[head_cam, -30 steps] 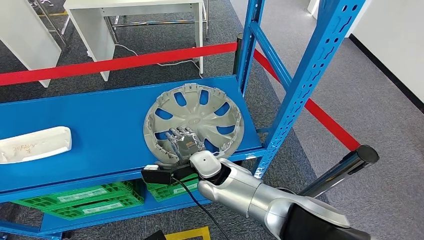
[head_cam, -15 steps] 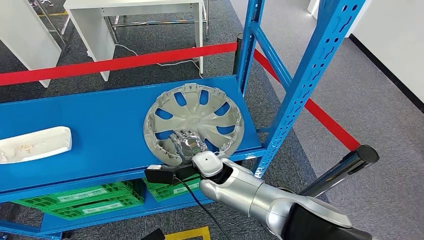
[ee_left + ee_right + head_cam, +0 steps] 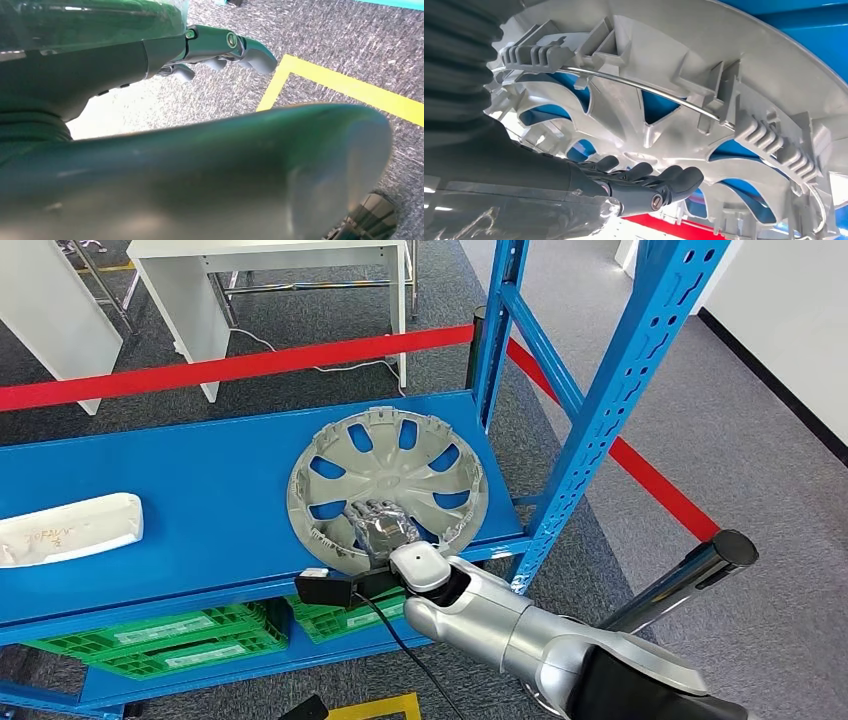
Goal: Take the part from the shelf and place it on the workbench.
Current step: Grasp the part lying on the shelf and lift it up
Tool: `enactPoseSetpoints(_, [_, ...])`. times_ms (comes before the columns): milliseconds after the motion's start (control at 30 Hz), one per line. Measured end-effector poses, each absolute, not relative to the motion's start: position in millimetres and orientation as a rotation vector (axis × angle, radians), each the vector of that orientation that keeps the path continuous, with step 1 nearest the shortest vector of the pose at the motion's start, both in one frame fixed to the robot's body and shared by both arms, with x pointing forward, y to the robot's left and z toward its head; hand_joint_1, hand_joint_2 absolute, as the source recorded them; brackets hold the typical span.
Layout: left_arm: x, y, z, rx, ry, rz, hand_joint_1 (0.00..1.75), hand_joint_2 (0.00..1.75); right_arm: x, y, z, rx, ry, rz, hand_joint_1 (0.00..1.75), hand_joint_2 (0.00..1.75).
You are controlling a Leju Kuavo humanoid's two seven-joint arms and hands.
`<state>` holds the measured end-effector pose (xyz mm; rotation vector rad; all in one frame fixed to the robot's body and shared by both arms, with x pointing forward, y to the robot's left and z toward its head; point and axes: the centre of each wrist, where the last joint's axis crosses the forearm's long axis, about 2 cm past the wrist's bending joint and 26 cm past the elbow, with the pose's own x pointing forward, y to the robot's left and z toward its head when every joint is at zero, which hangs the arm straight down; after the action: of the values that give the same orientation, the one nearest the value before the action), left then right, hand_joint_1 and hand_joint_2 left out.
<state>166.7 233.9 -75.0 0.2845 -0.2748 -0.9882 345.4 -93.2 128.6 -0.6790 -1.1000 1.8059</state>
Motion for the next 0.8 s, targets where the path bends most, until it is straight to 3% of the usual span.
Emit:
enactPoseSetpoints(267, [166.5,234.1,-75.2,0.282,-0.273,-0.984,0.00,0.00,345.6,-94.2,128.1,-0.674,-1.098,1.809,0.07,1.75])
enactPoseSetpoints(400, [166.7,234.5,-75.2,0.281,-0.272,-0.977,0.00,0.00,345.5,-94.5,127.9,-0.671,-1.096,1.812,1.75,1.75])
enactPoseSetpoints(800, [166.6,235.0,-75.3,0.276,-0.274,-0.969,0.00,0.00,347.2,-96.4,128.8,-0.679,-1.099,1.811,1.75,1.75])
